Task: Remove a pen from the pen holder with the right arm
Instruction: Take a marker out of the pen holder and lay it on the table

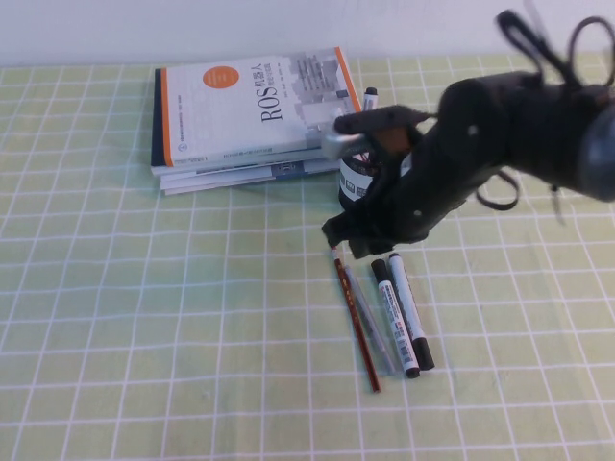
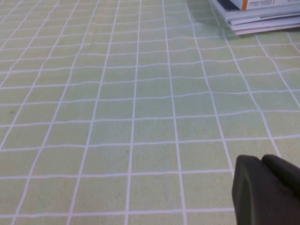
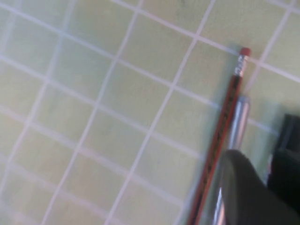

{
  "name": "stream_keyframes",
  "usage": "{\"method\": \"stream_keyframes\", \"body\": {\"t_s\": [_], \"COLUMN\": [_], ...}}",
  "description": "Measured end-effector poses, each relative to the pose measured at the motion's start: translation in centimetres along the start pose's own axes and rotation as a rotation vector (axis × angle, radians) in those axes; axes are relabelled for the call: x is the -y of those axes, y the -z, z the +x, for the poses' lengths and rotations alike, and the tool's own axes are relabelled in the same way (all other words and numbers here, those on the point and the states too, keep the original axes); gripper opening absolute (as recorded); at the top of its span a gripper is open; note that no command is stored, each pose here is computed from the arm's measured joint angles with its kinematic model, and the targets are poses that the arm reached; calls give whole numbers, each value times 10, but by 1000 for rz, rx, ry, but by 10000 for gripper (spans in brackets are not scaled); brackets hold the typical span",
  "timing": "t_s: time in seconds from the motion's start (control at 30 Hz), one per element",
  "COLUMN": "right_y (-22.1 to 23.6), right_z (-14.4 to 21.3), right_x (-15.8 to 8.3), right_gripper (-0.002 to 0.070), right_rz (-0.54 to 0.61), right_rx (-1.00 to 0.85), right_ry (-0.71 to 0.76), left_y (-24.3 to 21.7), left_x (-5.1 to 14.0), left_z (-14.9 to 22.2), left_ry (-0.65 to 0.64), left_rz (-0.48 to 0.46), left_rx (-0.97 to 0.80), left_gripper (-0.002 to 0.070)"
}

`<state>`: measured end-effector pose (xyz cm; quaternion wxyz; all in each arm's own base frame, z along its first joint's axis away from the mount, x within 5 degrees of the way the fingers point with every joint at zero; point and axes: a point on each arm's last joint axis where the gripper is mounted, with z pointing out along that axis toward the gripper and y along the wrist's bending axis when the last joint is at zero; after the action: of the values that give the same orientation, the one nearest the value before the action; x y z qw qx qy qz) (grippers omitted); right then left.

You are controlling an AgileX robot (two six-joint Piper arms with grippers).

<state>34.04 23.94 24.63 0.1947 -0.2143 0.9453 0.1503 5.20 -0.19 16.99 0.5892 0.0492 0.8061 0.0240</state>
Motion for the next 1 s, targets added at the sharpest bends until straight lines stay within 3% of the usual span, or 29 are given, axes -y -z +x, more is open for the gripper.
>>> {"method": "stream_keyframes", "body": {"t_s": [0.17, 0.43, 0.7, 1.0], "right_y": [66, 146, 177, 183], "right_z": [28, 96, 149, 162], "right_x": [-3, -1, -1, 1], "right_gripper": [9, -11, -12, -12], "right_rz": [3, 3, -37, -15], "right_rx": [90, 206, 151, 73], "right_ry": [26, 59, 47, 62], "left_y": [0, 0, 0, 0], "left_x": [0, 0, 0, 0], "left_z": [0, 0, 0, 0], "left_ry": [0, 0, 0, 0], "left_rz": [0, 0, 0, 0], "left_rx": [0, 0, 0, 0], "left_gripper": [-5, -5, -5, -5]}}
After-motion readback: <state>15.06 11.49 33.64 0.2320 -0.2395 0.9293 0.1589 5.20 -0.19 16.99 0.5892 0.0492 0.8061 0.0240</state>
